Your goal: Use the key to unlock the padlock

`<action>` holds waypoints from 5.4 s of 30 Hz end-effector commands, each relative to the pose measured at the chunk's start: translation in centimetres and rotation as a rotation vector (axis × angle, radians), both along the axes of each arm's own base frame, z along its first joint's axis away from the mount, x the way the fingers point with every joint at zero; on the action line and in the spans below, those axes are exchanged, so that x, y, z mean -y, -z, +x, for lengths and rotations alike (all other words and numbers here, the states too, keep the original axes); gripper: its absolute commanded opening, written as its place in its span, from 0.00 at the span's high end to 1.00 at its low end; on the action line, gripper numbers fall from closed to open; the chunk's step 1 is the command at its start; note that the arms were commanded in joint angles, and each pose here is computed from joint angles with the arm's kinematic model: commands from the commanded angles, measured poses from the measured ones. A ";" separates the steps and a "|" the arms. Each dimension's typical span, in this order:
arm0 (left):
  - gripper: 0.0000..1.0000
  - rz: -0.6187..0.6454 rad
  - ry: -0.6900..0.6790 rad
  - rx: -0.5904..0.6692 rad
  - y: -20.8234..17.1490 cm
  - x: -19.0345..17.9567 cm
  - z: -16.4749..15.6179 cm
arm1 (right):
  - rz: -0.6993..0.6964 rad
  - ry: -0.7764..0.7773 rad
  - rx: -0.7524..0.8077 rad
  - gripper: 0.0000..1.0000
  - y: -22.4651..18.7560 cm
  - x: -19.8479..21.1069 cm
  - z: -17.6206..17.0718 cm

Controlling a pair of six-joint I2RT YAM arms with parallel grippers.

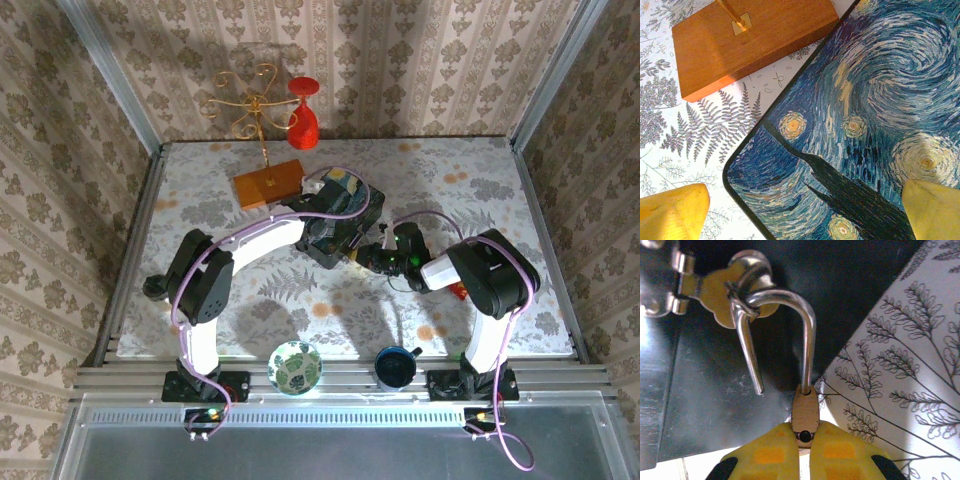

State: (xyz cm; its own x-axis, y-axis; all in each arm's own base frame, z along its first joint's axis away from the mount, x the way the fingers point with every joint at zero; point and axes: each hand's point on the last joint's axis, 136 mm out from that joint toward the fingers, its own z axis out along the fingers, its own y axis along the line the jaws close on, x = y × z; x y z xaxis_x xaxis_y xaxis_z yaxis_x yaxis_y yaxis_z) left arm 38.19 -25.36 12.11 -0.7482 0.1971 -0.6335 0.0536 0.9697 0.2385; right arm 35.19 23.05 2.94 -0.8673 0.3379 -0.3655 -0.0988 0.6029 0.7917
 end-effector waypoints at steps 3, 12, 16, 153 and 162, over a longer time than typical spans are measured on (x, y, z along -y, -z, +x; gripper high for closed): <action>0.00 0.000 0.000 -0.014 -0.8 -0.5 -0.9 | 0.028 0.011 -0.054 1.00 0.0 0.3 -0.7; 0.00 0.003 -0.001 -0.011 -0.9 -0.7 -1.0 | 0.035 0.047 -0.043 1.00 -1.4 1.3 -0.5; 0.00 0.004 -0.003 -0.010 -0.9 -0.8 -1.0 | 0.035 0.055 -0.045 1.00 -2.1 1.2 0.0; 0.00 -0.038 0.495 0.142 -4.6 10.3 -2.0 | 0.117 0.287 -0.215 1.00 -5.4 6.7 3.1; 0.08 -0.006 0.659 -0.053 -0.3 13.0 -3.4 | 0.107 0.281 -0.211 1.00 -5.5 6.9 1.7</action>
State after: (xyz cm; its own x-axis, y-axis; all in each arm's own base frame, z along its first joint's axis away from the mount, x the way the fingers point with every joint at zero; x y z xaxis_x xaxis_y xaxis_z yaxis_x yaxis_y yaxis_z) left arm 35.89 -37.80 15.05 -0.4955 0.5325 -0.6862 0.5592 0.8001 0.2171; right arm 37.29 16.34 8.01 -0.7906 0.6020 -0.1119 0.2473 0.4811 0.8411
